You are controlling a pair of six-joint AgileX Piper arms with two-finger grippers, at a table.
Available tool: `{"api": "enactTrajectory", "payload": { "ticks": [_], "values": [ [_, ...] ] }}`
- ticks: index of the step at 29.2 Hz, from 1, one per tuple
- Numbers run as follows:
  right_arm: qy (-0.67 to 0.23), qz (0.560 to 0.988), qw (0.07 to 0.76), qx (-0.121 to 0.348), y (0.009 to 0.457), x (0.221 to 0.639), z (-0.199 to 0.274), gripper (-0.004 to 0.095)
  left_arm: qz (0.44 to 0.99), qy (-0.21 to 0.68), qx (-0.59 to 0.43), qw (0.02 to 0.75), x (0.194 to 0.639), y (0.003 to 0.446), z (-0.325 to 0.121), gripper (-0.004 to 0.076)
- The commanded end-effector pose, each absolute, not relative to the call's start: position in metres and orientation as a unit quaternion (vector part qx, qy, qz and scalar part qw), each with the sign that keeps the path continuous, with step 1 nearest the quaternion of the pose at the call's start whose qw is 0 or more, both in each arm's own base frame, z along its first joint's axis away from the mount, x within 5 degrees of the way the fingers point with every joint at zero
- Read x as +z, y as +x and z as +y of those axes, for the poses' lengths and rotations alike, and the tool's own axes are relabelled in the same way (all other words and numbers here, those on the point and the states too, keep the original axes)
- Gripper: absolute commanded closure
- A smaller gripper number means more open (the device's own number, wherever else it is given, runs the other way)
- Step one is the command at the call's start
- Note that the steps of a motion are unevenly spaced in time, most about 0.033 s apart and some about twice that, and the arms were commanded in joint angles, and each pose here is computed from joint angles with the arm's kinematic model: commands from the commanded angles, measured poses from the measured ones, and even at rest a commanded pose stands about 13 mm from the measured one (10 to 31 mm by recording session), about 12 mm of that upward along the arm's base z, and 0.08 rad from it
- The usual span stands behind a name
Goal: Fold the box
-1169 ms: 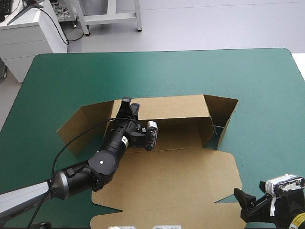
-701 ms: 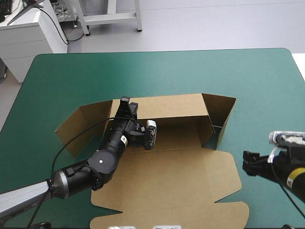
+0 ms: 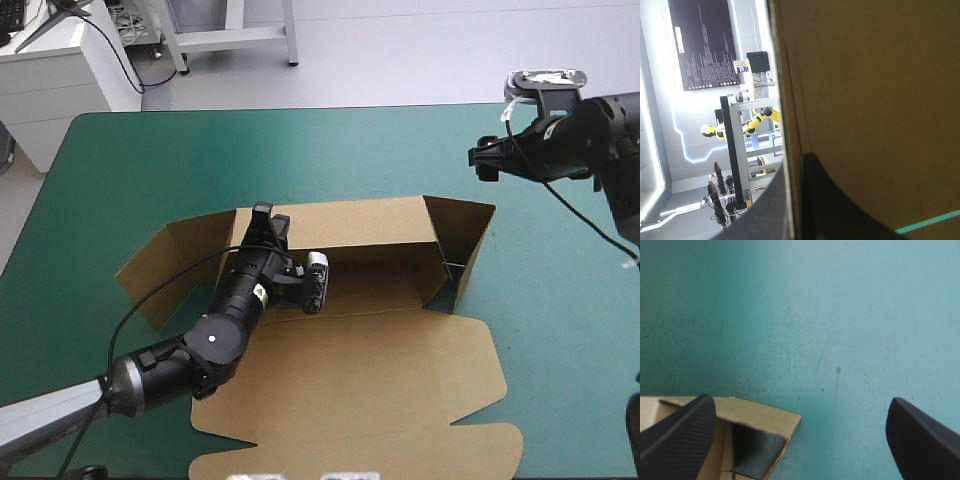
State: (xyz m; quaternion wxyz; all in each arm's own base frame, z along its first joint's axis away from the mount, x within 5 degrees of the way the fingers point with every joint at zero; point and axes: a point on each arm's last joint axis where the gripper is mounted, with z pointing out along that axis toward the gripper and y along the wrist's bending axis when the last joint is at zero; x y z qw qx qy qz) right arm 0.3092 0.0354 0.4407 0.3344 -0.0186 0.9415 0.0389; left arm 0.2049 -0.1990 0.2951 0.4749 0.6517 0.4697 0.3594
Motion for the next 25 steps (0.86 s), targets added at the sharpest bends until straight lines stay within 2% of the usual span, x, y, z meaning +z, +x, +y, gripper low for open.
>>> {"api": "enactTrajectory", "payload": {
  "ticks": [1, 4, 8, 16, 25],
  "values": [
    [-0.019, 0.937, 0.345, 0.044, 0.333, 0.436, 0.019, 0.0075, 0.459, 0.632, 0.384, 0.492, 0.312, 0.205, -0.194, 0.0732],
    [-0.033, 0.954, 0.288, 0.074, 0.349, 0.411, 0.011, 0.0075, 0.458, 0.633, 0.383, 0.493, 0.312, 0.205, -0.195, 0.0732],
    [-0.032, 0.956, 0.266, 0.12, 0.364, 0.393, 0.007, 0.0075, 0.456, 0.636, 0.379, 0.494, 0.312, 0.205, -0.196, 0.0732],
    [-0.047, 0.959, 0.251, 0.124, 0.366, 0.382, 0.008, 0.0075, 0.456, 0.636, 0.378, 0.494, 0.312, 0.205, -0.196, 0.0732],
    [-0.064, 0.97, 0.199, 0.125, 0.357, 0.351, 0.008, 0.0075, 0.457, 0.634, 0.381, 0.494, 0.312, 0.205, -0.195, 0.0732]
  ]
}}
